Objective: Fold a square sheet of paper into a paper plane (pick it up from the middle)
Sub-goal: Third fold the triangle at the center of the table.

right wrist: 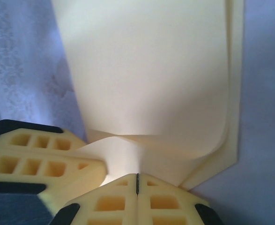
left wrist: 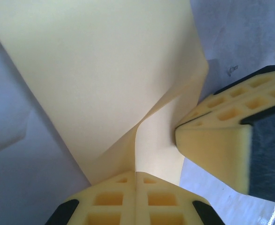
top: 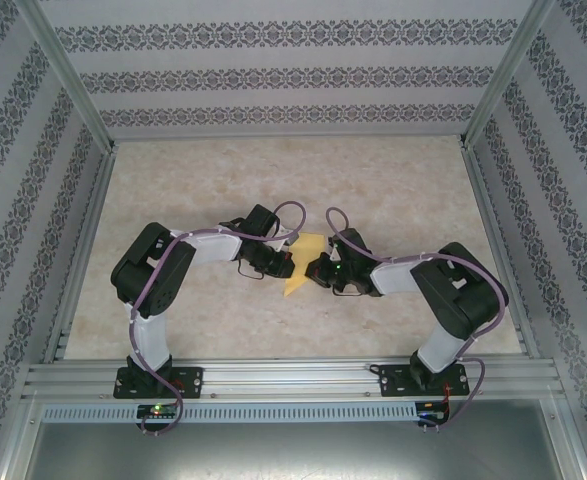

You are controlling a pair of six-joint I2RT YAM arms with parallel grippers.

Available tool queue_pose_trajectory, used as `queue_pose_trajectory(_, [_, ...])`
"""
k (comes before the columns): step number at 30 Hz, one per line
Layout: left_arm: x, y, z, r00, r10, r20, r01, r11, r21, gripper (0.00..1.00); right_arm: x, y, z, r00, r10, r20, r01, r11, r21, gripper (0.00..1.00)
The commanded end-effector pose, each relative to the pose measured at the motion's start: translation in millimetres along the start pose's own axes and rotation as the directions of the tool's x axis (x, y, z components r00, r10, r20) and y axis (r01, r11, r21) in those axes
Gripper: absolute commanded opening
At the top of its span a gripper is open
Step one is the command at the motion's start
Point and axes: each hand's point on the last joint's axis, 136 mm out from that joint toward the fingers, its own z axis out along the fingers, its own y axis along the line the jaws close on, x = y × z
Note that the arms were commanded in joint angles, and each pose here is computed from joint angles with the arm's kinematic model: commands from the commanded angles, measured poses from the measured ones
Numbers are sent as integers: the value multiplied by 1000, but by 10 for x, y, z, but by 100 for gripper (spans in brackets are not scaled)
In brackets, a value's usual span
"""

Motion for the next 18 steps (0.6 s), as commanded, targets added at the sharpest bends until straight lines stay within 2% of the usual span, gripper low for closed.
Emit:
queue_pose_trajectory(1, [219,145,117,997,-19,-81,16,999,-47,1,39,-169,30,1000,7,-3,-7,1000,26,0])
queue_pose_trajectory(11, [210,141,113,997,-18,-78,15,999,-46,1,-158,241,-217,997,-49,57,52,998,-45,0])
queue_pose_trajectory(18, [210,137,116,997,-19,-79,15,999,-44,1,-225,66,-133,999,-17,51,18,999,-26,0])
